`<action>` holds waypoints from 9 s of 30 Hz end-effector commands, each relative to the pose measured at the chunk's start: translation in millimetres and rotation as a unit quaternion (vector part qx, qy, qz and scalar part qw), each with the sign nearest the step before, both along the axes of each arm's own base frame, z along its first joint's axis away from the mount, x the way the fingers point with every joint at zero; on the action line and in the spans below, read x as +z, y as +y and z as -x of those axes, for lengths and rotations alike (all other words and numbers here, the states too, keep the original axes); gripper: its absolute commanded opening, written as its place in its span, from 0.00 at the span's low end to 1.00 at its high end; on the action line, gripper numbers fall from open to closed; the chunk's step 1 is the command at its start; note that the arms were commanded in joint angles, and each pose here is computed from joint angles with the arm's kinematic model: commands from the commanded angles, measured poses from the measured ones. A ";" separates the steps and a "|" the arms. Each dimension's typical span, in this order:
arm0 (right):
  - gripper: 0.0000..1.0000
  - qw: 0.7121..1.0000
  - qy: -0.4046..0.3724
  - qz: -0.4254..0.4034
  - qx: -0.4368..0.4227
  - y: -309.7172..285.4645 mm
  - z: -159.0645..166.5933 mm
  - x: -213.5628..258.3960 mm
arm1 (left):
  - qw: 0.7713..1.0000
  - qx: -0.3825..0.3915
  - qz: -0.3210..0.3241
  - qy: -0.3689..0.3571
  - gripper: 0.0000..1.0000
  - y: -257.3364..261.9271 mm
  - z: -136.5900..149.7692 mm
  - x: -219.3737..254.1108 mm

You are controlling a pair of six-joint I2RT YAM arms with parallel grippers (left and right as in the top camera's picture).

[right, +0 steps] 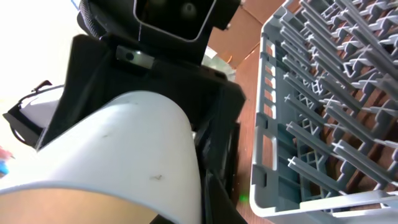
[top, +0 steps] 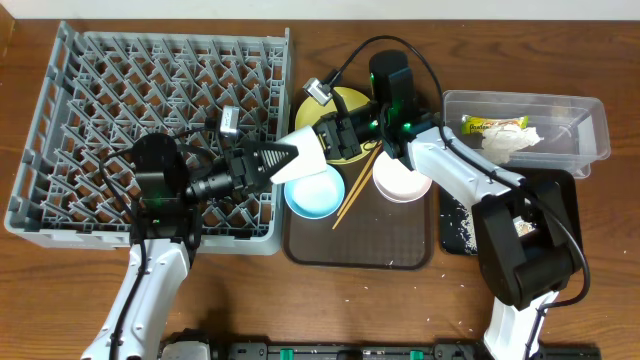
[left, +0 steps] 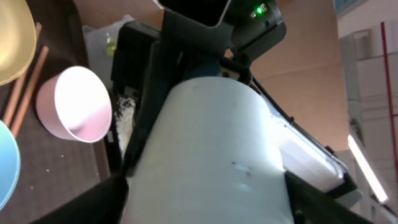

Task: Sort waste into correct bins and load items into the dishwasher
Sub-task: 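Hand the white cup from the right gripper to the left gripper, then lower the white cup into the dish rack with the left gripper and release, then reach the left gripper to the pink bowl and grasp its rim, then carry the pink bowl left and place it in the dish rack, then release the pink bowl upright in the rack and withdraw the left gripper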

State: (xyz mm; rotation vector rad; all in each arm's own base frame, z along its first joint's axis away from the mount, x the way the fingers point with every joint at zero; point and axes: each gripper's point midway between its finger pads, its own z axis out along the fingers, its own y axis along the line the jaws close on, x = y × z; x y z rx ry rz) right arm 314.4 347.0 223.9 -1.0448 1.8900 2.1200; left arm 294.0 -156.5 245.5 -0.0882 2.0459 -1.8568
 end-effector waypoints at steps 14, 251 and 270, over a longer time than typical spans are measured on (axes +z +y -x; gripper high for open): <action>0.23 1.000 -0.001 -0.001 0.006 3.5 2.0 -1.0 | 1.000 0.000 -0.001 -0.009 0.28 0.1 -0.5 4.7; 0.99 0.655 -0.067 0.483 -0.577 -326.7 -96.8 104.4 | 0.250 0.432 -0.864 -0.062 0.07 150.2 -110.3 -63.9; 0.99 0.655 -0.067 0.483 -0.577 -326.7 -96.8 104.4 | 0.370 0.342 -0.862 -0.055 0.14 108.4 -112.4 -119.3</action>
